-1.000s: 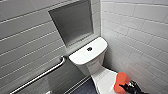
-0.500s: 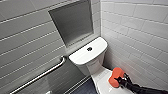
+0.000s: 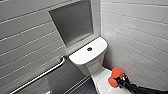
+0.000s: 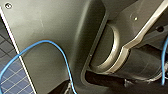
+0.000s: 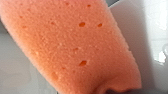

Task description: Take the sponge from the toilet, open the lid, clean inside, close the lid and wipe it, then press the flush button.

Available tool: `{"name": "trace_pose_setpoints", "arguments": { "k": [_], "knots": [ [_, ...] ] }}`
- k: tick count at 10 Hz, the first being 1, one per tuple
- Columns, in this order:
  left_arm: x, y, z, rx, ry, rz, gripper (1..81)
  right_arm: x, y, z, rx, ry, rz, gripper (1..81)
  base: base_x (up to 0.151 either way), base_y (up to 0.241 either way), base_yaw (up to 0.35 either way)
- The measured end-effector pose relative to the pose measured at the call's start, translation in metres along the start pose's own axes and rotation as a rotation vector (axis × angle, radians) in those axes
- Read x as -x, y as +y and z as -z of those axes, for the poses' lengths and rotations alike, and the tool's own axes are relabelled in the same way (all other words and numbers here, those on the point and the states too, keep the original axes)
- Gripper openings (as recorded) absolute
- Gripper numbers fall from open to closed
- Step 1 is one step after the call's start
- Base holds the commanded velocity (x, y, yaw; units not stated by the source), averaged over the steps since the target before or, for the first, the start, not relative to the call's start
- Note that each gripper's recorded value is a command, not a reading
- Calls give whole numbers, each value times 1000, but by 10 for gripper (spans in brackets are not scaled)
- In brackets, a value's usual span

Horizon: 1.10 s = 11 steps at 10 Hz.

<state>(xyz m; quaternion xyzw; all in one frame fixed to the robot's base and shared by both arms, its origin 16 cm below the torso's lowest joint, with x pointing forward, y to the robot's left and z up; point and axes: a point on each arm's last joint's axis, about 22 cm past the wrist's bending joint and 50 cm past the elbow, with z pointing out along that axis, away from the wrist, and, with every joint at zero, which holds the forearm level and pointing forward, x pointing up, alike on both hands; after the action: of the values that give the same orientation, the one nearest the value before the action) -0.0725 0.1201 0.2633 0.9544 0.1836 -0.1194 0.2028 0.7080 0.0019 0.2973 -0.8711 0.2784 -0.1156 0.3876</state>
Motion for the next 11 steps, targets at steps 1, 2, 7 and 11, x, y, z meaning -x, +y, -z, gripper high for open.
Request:
{"name": "trace_pose_setpoints", "arguments": {
  "k": [1,2,7,11],
  "knots": [
    [0,2,-1,2,-1,1,811,-1,2,1,2,3,0,10,0,0,0],
    [0,3,-1,4,0,0,811,-2,5,6,0,16,-7,10,0,0,0],
    [0,3,-1,2,0,0,811,32,41,69,-5,74,-99,10,0,0,0],
    [-1,3,-1,2,1,0,811,89,110,144,94,105,-152,10,0,0,0]
  ]
}}
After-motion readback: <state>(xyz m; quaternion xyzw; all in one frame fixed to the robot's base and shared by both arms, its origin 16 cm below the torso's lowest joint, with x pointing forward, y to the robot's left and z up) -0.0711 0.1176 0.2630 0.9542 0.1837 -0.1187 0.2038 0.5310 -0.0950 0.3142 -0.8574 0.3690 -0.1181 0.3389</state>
